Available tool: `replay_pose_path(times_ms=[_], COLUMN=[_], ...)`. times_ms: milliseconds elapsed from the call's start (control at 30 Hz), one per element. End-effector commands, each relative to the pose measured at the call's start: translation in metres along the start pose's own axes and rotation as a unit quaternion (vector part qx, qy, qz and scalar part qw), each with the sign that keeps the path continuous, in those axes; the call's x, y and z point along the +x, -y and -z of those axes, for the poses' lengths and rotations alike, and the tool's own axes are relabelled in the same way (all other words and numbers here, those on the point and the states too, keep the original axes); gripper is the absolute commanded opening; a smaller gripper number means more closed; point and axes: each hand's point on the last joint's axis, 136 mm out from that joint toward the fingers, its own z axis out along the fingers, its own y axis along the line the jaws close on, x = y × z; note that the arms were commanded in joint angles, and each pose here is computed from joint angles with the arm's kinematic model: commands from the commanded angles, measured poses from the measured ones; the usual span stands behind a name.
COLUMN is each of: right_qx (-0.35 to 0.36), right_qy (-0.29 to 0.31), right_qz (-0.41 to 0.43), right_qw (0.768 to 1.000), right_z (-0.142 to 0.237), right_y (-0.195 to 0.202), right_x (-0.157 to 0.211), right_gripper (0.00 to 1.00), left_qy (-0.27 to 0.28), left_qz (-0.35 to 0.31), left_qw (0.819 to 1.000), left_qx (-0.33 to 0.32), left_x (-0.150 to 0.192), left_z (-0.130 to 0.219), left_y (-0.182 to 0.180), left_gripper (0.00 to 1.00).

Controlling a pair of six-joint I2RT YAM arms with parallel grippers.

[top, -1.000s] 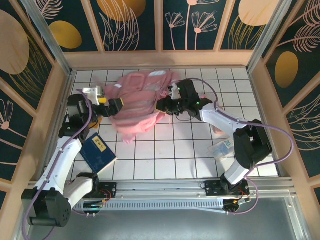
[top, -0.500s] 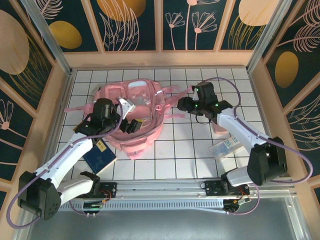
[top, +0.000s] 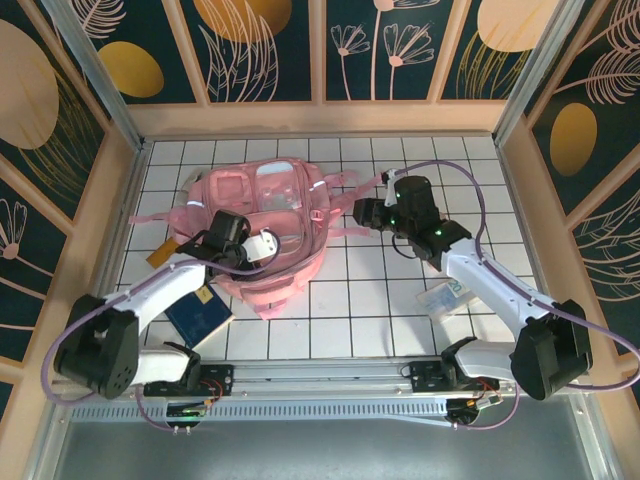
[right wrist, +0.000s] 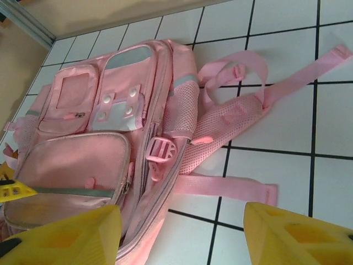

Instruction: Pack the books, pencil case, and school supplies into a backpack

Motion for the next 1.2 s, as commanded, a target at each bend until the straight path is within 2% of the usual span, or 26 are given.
replay_pose_path(times_ms=[0,33,67,133,233,333,400,467,600,733,900,1000,1167], right_qx=[-0.011,-0.015,-0.029,-0.060,-0.088,-0.103,-0.101,-0.096,-0.102,-0.110,-0.149,-0.170,-0.159], right_qy=[0.037,0.039,0.043,0.038,0.026,0.000,-0.020,-0.038,-0.046,-0.042,-0.100,-0.113,-0.136], right_qz=[0.054,0.072,0.099,0.170,0.296,0.412,0.475,0.500,0.485,0.486,0.477,0.456,0.449], right_qw=[0.998,0.997,0.994,0.983,0.951,0.906,0.874,0.860,0.868,0.866,0.860,0.866,0.868], right_z=[0.001,0.000,-0.002,-0.004,-0.006,-0.008,-0.013,-0.022,-0.039,-0.049,-0.048,-0.031,0.000], right_y=[-0.007,-0.008,-0.011,-0.020,-0.027,-0.027,-0.018,-0.001,0.044,0.072,0.079,0.066,0.059], right_x=[-0.008,-0.006,-0.004,0.007,0.021,0.035,0.044,0.046,0.037,0.039,0.064,0.065,0.078], right_gripper=[0.61,0.61,0.60,0.60,0.60,0.60,0.62,0.62,0.58,0.59,0.68,0.69,0.69], left_qy=[-0.019,-0.016,-0.007,0.016,0.085,0.184,0.239,0.255,0.283,0.309,0.346,0.341,0.332], left_qz=[-0.018,-0.019,-0.025,-0.047,-0.085,-0.207,-0.203,-0.222,-0.237,-0.232,-0.216,-0.212,-0.202], left_qw=[0.998,0.998,0.999,0.998,0.992,0.960,0.947,0.940,0.929,0.922,0.913,0.916,0.921], left_qx=[-0.052,-0.052,-0.045,-0.032,-0.042,-0.046,-0.073,-0.054,-0.036,-0.030,-0.024,-0.023,-0.017], left_x=[0.004,0.002,-0.003,-0.015,-0.046,-0.077,-0.101,-0.111,-0.123,-0.134,-0.150,-0.150,-0.143], left_z=[-0.015,-0.017,-0.019,-0.017,0.007,0.042,0.066,0.077,0.086,0.092,0.103,0.102,0.094], left_y=[-0.020,-0.021,-0.021,-0.020,-0.027,-0.014,-0.024,-0.021,-0.017,-0.017,-0.020,-0.021,-0.018], left_gripper=[0.52,0.47,0.36,0.00,0.00,0.00,0.00,0.00,0.00,0.00,0.00,0.00,0.00])
